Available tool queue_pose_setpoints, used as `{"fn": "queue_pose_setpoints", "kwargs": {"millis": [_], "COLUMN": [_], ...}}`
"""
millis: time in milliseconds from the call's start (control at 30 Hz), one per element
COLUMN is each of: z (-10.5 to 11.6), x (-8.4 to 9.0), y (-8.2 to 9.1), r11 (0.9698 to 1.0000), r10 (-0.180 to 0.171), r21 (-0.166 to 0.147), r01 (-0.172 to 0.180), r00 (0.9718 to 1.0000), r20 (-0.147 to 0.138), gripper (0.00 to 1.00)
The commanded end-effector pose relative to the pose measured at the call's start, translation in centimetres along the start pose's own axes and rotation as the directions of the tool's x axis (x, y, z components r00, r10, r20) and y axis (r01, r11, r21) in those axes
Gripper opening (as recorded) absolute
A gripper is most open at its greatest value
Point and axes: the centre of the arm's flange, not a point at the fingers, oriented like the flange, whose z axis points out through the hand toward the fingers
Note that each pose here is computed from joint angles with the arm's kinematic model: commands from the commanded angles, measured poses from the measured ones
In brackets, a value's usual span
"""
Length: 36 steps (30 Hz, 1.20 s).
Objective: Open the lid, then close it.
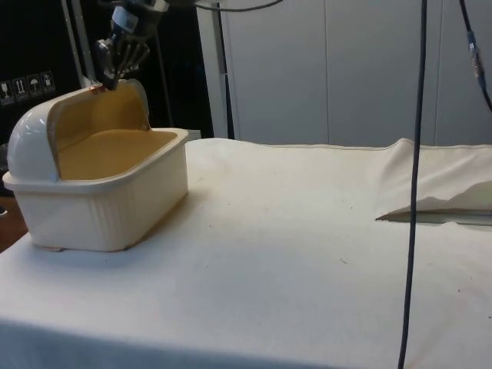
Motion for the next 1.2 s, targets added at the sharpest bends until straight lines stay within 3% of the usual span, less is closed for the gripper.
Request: {"fn": "queue_pose_setpoints", "kwargs": {"millis": [0,200,233,500,533,567,667,867,900,933,1167], "z": [-0.6,-2.1,-1.9,-3.1,-2.9,-3.1,-3.2,-3.2,-3.3,-3.2,-2.7], "x": [0.2,0.7,0.8,1.7,1.5,1.8,2.1,2.7,2.5,2.8,3.7], "y": [-0.1,-0.3,-0.4,-0.6,-0.6,-0.6,-0.6,-0.7,-0.6,-0.7,-0.9], "r11": [1.0,1.0,1.0,0.9999,0.9999,0.9999,0.9999,0.9999,0.9999,0.9999,0.9998], "r10": [0.003,-0.005,-0.005,-0.004,-0.007,-0.004,-0.003,-0.002,-0.006,-0.004,-0.003], "r21": [0.003,0.003,0.007,0.01,0.01,0.01,0.012,0.014,0.013,0.015,0.018], "r01": [-0.003,0.005,0.006,0.005,0.007,0.005,0.004,0.004,0.007,0.006,0.006], "r00": [0.9999,0.9994,0.9996,0.9977,0.9986,0.9974,0.9962,0.9944,0.9955,0.9941,0.9917], "r20": [-0.012,-0.035,-0.026,-0.067,-0.052,-0.072,-0.087,-0.106,-0.095,-0.109,-0.128], "gripper": [0.0,0.0,0.0,0.0,0.0,0.0,0.0,0.0,0.0,0.0,0.0]}}
